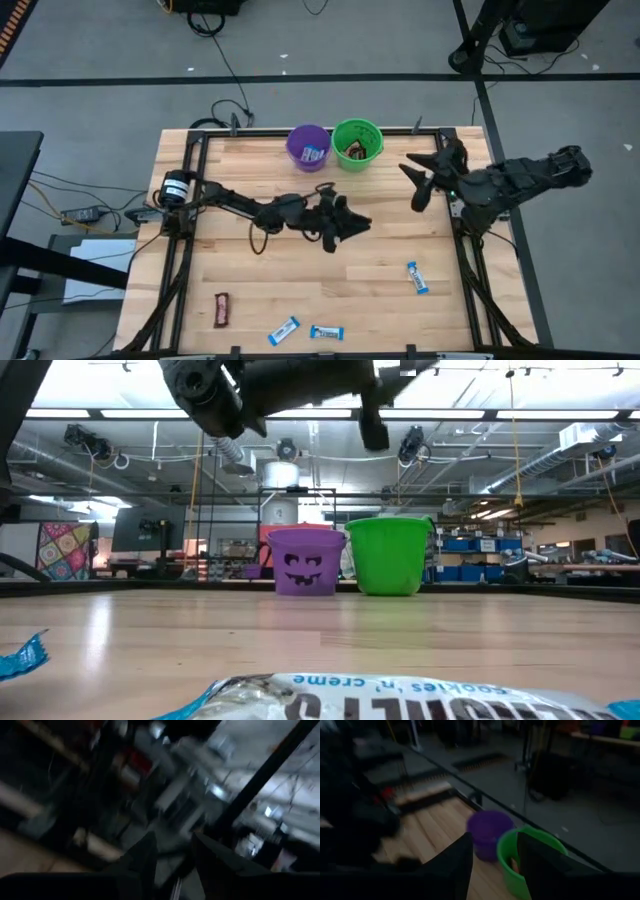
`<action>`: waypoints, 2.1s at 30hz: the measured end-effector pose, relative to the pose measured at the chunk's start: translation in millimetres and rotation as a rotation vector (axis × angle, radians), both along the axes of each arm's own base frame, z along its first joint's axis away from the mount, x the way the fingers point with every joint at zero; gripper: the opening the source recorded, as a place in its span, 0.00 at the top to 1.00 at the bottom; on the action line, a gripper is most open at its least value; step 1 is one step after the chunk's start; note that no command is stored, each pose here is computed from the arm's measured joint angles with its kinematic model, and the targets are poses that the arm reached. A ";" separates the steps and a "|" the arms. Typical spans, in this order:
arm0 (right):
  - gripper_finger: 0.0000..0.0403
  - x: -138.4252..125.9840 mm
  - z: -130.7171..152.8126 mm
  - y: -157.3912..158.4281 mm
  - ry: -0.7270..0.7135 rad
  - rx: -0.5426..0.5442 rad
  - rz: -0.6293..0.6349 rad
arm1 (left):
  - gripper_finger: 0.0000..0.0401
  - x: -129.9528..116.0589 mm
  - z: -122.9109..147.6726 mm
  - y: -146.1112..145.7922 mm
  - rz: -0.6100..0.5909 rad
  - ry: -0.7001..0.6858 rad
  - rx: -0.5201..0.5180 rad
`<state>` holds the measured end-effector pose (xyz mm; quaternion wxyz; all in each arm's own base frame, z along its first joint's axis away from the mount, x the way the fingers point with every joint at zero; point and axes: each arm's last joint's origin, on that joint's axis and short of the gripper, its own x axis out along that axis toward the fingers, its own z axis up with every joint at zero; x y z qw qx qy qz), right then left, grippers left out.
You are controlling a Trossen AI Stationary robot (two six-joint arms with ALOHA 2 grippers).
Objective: Sort candy by brand, put in halloween buckets
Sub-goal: Put the white chocolate bar into the purple bucket
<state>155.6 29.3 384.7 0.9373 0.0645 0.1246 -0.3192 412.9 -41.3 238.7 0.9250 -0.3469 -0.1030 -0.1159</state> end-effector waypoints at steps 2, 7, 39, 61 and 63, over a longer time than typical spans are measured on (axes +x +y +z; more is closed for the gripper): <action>0.59 2.8 -4.9 -8.2 0.039 0.016 -0.008 | 0.67 -3.9 10.1 -4.9 0.010 -0.086 -0.006; 0.59 14.8 -31.7 -26.0 0.099 0.090 0.015 | 0.67 -13.7 56.1 -22.4 0.030 -0.202 0.121; 0.60 -5.5 -195.1 53.9 0.324 0.845 0.173 | 0.67 -93.2 211.3 21.5 0.400 0.183 0.566; 0.60 -30.7 -238.8 106.5 0.574 1.055 -0.074 | 0.67 -93.1 211.1 23.0 0.400 0.186 0.562; 0.60 -33.1 -241.2 109.8 0.590 1.058 -0.080 | 0.67 -93.0 211.1 23.0 0.400 0.186 0.562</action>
